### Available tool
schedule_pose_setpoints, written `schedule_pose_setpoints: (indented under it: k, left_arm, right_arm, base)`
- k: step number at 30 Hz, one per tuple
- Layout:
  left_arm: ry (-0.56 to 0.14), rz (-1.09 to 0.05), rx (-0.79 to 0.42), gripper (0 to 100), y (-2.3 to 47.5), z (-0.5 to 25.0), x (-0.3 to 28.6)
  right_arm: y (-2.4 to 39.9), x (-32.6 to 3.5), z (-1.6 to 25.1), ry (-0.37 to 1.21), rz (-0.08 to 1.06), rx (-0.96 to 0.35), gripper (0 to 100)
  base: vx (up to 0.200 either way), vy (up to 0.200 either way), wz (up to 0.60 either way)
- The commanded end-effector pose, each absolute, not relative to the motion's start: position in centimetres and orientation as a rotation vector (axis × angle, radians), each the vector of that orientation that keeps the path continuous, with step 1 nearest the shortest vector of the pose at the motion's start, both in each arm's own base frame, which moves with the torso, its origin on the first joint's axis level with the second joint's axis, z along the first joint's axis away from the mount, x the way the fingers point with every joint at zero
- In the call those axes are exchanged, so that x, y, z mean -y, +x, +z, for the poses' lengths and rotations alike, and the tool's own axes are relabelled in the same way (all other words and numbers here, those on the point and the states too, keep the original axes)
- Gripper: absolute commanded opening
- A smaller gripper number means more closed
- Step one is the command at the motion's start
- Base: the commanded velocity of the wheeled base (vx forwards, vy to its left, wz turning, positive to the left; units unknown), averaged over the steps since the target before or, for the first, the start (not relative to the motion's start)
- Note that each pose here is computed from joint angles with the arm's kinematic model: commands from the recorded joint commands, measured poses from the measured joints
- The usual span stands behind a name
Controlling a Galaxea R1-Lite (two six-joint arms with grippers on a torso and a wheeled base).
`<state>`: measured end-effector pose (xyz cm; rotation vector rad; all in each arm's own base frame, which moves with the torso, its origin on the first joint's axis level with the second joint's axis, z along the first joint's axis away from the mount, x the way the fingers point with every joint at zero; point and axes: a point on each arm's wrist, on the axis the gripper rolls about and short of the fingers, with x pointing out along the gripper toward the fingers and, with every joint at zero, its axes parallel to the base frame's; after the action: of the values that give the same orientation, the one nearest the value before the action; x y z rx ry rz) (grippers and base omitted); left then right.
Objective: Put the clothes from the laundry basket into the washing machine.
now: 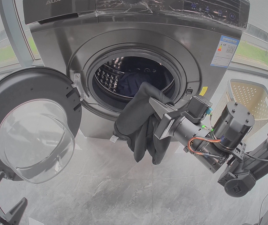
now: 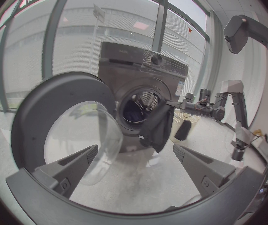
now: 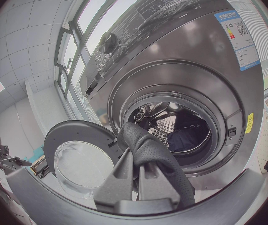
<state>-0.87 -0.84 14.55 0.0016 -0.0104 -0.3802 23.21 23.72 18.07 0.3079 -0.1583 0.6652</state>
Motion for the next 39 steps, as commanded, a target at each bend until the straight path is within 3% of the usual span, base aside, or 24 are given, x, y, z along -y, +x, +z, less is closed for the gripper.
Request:
schedule_pose_setpoints:
  k: [1, 5, 7, 15, 20, 27, 39]
  left_arm:
    - [-0.058, -0.611, -0.212, 100, 4.8, 15.2, 1.4]
    - [-0.057, -0.678, -0.251, 100, 6.1, 15.2, 1.9]
    - [-0.080, -0.750, -0.324, 100, 7.9, 15.1, 2.7]
    - [-0.118, -0.840, -0.389, 100, 13.7, 14.3, 5.3]
    - [-0.151, -0.857, -0.402, 100, 16.4, 13.6, 6.7]
    - [-0.188, -0.897, -0.510, 100, 19.5, 11.8, 9.1]
    - [-0.259, -0.884, -0.558, 100, 23.4, 10.4, 11.0]
  right_arm:
    - [25.2, -24.8, 17.1, 0.306, 0.641, 0.158, 0]
    - [25.7, -25.0, 16.9, 0.305, 0.632, 0.158, 0]
    - [25.7, -25.1, 17.0, 0.308, 0.633, 0.158, 0]
    - [25.7, -25.8, 18.4, 0.364, 0.658, 0.198, 0]
    - [25.5, -25.8, 18.6, 0.383, 0.672, 0.198, 0]
    - [25.7, -25.6, 18.6, 0.383, 0.660, 0.200, 0]
    - [25.5, -25.8, 18.8, 0.389, 0.661, 0.207, 0]
  base:
    - [0.000, 0.000, 0.00]
    - [0.000, 0.000, 0.00]
    - [0.000, 0.000, 0.00]
    - [0.000, 0.000, 0.00]
    - [0.000, 0.000, 0.00]
    - [0.000, 0.000, 0.00]
    - [0.000, 0.000, 0.00]
